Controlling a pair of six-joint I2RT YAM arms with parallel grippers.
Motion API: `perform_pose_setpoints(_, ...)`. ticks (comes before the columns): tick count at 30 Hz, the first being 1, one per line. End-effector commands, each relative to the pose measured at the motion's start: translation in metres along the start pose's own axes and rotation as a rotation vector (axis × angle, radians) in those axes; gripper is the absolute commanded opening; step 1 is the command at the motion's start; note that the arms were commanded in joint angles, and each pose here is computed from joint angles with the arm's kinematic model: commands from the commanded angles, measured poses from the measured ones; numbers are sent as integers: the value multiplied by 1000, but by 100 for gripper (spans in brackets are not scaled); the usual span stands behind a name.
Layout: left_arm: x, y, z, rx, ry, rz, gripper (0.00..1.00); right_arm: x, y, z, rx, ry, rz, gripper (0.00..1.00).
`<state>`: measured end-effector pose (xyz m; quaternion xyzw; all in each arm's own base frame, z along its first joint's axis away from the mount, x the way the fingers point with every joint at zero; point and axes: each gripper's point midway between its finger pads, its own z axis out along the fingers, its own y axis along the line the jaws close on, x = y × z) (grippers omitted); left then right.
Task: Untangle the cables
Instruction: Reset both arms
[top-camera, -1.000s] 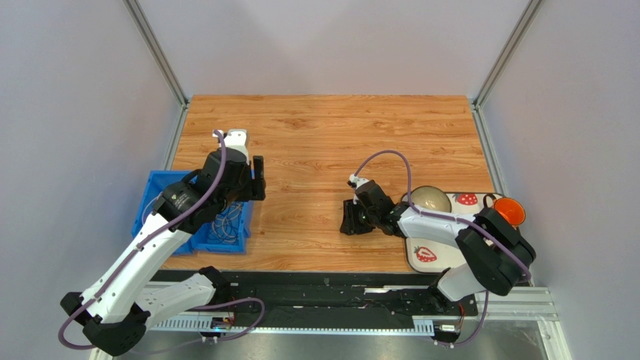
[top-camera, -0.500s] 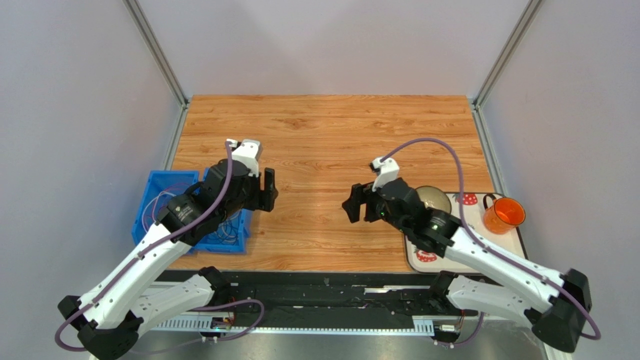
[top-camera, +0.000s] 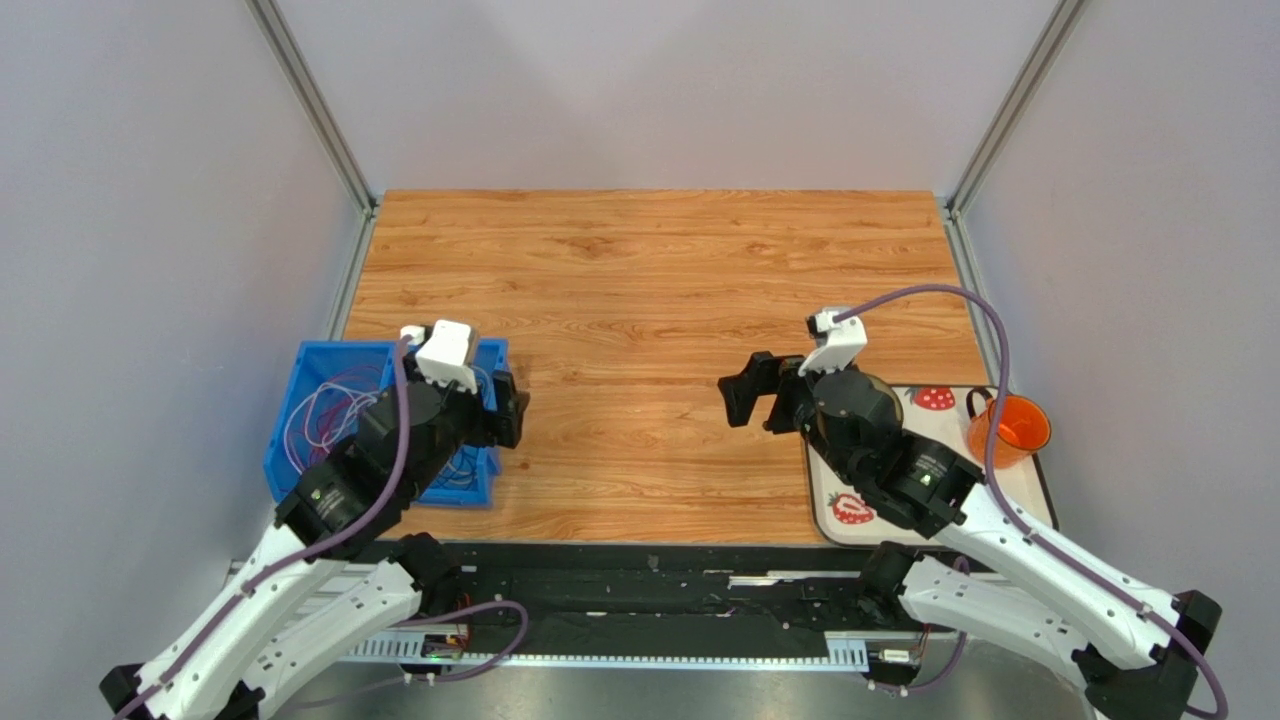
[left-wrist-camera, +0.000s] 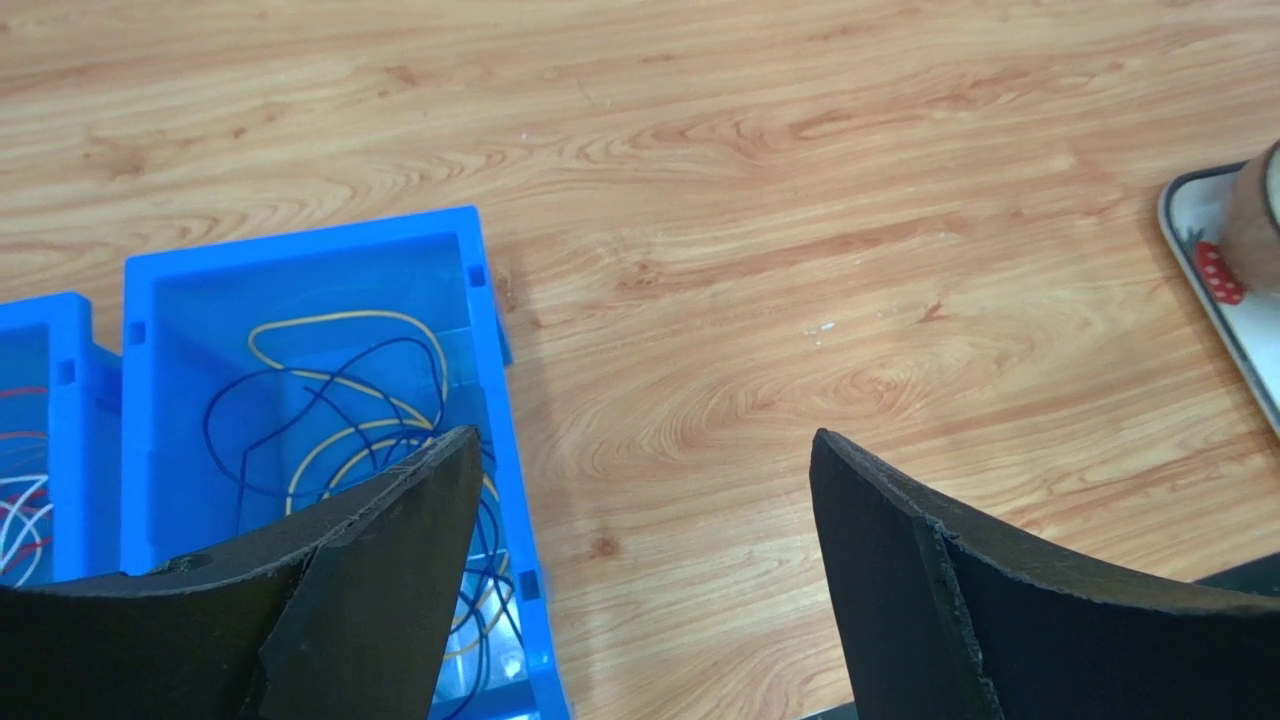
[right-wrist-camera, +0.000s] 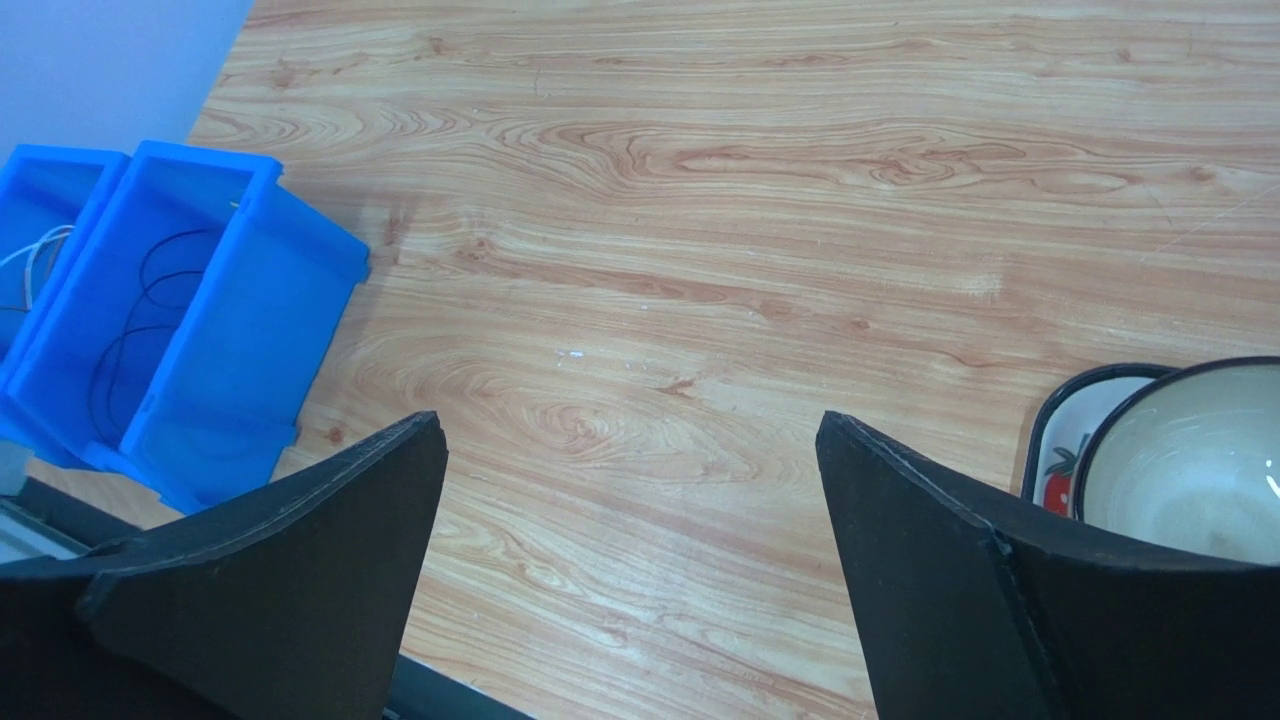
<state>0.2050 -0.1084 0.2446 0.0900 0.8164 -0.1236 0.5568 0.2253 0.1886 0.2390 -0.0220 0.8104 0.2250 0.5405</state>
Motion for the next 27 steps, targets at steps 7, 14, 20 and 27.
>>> perform_pose_setpoints(7, -1, 17, -36, 15, -125, -25, 88, 4, 6, -22, -133, -57, 80, 100)
perform_pose_setpoints(14, 0, 26, -42, -17, -144, -28, 88, 5, 8, -20, -121, -35, 116, 100)
perform_pose_setpoints(20, 2, 24, -39, -12, -124, -21, 88, 7, 9, -20, -114, -9, 121, 99)
perform_pose_setpoints(27, 3, 25, -39, -14, -121, -20, 88, 7, 11, -21, -124, -5, 121, 99)
